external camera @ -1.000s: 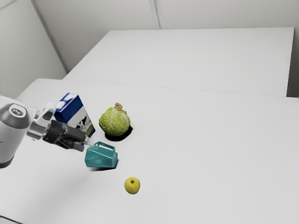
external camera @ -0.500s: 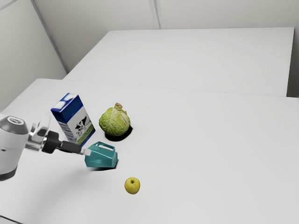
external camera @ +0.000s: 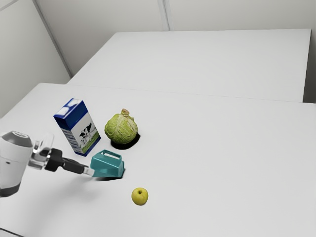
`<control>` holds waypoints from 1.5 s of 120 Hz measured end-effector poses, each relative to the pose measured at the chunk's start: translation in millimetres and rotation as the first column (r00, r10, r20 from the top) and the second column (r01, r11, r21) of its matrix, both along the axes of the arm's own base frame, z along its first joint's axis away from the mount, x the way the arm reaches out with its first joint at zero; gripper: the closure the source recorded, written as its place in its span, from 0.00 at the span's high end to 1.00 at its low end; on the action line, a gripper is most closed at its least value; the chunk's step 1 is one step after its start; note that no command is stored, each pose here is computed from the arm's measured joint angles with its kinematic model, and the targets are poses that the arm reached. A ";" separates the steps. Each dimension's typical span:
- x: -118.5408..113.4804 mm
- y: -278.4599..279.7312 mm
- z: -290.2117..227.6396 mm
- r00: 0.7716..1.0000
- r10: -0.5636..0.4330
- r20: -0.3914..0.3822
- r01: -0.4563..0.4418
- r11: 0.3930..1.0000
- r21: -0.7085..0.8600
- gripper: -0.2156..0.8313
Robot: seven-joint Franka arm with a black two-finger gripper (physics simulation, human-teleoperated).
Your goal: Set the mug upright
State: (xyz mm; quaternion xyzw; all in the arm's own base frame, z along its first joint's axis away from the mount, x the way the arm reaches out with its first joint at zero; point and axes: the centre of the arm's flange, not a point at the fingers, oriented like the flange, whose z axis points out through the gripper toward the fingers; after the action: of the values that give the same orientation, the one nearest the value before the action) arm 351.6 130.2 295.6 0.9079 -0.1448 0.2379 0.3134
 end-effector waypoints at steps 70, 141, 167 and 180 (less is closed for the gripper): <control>10.0 -3.2 -25.6 0.989 -0.028 0.142 0.031 0.999 -0.020 0.79; 19.0 -20.9 -24.0 0.952 -0.098 0.290 0.107 0.994 -0.016 0.46; 31.4 -29.6 -12.6 0.933 -0.144 0.330 0.152 0.988 0.002 0.37; 37.7 -35.8 -8.2 0.925 -0.160 0.344 0.168 0.986 0.007 0.30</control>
State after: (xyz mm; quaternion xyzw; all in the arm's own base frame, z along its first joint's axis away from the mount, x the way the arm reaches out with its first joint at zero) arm 389.2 94.4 287.4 0.8336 -0.2698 0.3672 0.3123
